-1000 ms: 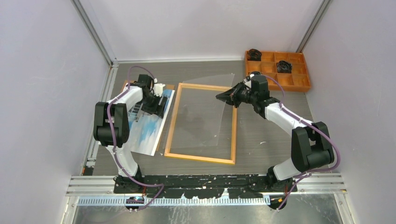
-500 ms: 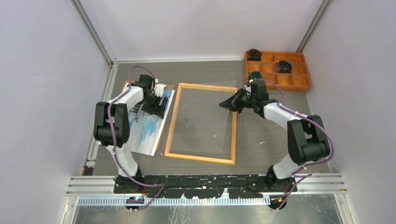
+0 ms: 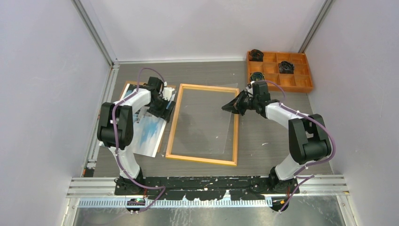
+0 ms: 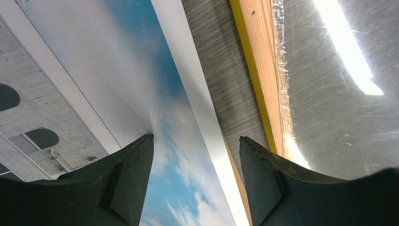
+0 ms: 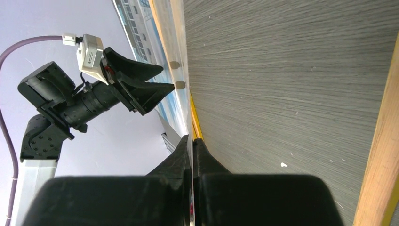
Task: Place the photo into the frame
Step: Place the photo frame item in the photo frame.
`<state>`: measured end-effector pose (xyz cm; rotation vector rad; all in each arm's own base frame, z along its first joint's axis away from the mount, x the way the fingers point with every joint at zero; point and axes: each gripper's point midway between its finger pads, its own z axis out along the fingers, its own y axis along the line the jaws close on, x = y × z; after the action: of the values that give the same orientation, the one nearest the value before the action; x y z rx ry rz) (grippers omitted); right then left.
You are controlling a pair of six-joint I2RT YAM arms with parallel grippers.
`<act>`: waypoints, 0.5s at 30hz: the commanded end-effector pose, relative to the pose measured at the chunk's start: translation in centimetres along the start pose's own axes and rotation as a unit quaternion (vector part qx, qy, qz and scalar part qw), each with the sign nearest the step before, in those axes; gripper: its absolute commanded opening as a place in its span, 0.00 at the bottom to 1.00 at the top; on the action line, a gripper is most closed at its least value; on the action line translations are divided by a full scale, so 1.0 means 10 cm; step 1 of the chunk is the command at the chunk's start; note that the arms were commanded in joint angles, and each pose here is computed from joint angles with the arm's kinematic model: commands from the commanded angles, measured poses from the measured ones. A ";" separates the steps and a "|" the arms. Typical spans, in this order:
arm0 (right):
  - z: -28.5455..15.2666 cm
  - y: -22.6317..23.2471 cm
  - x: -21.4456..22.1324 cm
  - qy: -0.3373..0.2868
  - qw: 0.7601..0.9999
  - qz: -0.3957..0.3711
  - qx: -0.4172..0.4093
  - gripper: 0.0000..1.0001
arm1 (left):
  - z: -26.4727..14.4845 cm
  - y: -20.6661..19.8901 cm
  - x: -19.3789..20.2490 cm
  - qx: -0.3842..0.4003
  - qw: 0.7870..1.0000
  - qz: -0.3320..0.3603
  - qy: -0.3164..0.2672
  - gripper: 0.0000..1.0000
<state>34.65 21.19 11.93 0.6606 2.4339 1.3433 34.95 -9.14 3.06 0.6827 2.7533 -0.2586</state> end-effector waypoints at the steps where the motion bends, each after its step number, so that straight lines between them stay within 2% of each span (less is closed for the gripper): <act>1: -0.04 0.11 0.00 0.012 1.000 -0.022 -0.018 0.01 | -0.01 0.02 -0.05 -0.009 1.000 0.009 -0.011 0.68; 15: 0.03 0.08 0.00 0.029 0.999 -0.039 -0.019 0.01 | 0.03 -0.01 -0.05 -0.012 1.000 0.014 -0.007 0.68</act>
<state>34.10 21.21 10.81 0.6176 2.4784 1.3554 35.01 -9.23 3.02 0.6942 2.7498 -0.2355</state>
